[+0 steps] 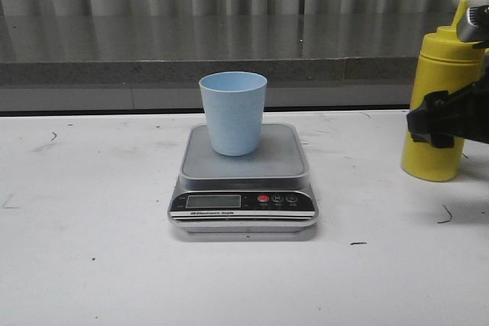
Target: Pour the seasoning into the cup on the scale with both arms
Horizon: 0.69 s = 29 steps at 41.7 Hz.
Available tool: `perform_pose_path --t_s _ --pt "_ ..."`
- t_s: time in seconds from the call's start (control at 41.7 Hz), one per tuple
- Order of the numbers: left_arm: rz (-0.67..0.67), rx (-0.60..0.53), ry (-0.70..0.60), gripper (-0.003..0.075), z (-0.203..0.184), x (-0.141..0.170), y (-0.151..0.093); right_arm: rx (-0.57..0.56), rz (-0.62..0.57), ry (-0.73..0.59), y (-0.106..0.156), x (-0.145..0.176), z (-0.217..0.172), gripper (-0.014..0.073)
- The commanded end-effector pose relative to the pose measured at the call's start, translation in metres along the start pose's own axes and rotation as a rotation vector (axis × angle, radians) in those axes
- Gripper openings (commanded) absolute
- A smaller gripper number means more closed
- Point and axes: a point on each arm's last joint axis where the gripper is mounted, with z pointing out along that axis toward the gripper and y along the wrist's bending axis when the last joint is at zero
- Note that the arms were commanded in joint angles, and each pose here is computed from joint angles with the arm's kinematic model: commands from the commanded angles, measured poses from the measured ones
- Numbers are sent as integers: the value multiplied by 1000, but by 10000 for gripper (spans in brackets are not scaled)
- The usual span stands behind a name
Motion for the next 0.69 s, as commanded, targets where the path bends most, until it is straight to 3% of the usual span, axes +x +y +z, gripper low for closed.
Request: perform_pose_path --t_s 0.0,0.168,0.431,0.551,0.671 --pt "-5 15 -94 347 -5 -13 -1 8 28 -17 -1 -16 -18 597" --pt "-5 15 -94 347 -5 -13 -1 23 61 152 -2 -27 -42 597" --pt "-5 15 -94 347 -5 -13 -1 73 106 534 -3 -64 -96 597" --pt "-5 15 -94 347 -5 -13 -1 41 76 580 0 -85 -121 597" --pt "-5 15 -94 347 -5 -13 -1 -82 20 532 10 -101 -149 595"
